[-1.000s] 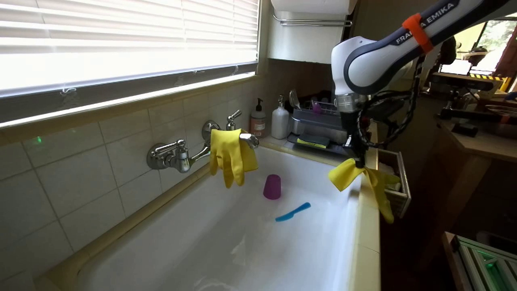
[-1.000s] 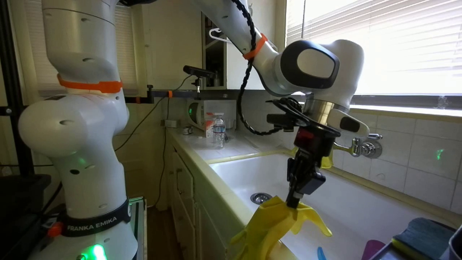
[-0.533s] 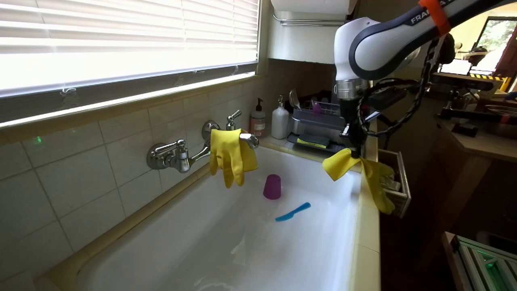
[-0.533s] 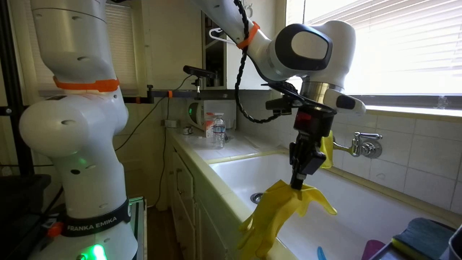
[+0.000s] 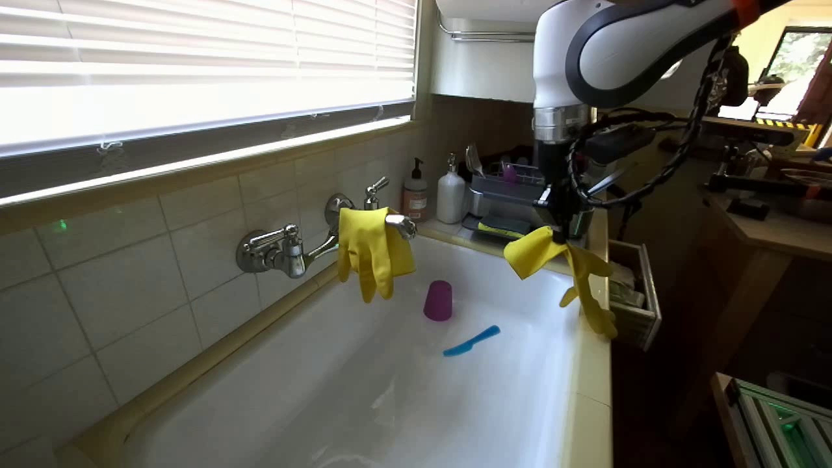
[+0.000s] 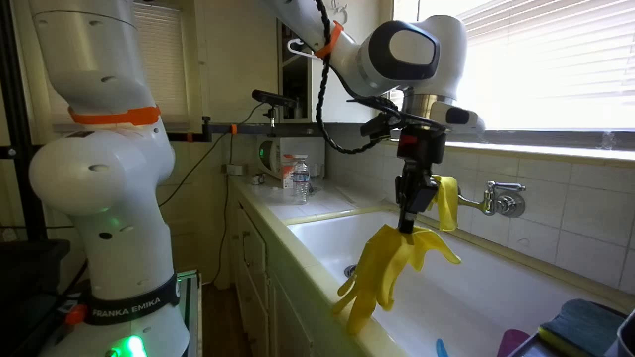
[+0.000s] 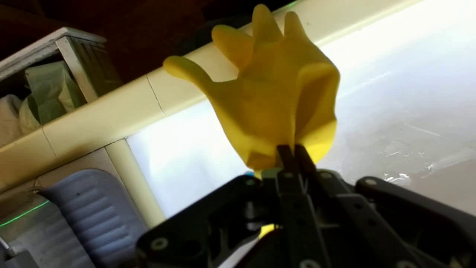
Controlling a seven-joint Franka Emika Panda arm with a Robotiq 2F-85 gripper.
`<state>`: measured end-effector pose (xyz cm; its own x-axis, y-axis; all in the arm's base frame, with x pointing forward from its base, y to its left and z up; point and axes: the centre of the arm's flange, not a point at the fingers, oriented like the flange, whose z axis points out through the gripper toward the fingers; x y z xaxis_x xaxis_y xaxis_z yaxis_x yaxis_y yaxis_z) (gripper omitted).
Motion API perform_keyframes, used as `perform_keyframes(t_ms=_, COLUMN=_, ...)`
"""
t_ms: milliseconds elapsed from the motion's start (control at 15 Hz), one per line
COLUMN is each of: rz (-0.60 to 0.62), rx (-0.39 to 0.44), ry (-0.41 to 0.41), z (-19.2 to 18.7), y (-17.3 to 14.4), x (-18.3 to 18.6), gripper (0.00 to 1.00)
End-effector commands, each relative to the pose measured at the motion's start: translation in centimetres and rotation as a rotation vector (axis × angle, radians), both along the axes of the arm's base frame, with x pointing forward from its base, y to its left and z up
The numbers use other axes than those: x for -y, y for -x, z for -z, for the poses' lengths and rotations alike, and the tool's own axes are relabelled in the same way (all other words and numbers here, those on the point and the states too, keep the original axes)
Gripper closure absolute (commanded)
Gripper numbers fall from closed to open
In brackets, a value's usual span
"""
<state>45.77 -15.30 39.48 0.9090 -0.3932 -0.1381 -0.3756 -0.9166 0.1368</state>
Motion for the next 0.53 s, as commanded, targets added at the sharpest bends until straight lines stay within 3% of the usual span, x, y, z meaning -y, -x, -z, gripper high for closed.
perform_keyframes(t_ms=0, rz=0.033, rx=0.03, ry=0.015, z=-1.8, y=-0.2, x=-2.7, gripper=0.99)
perform_keyframes(t_ms=467, rz=0.051, rx=0.095, ry=0.042, z=-4.1, y=-1.8, x=-7.4, gripper=0.99)
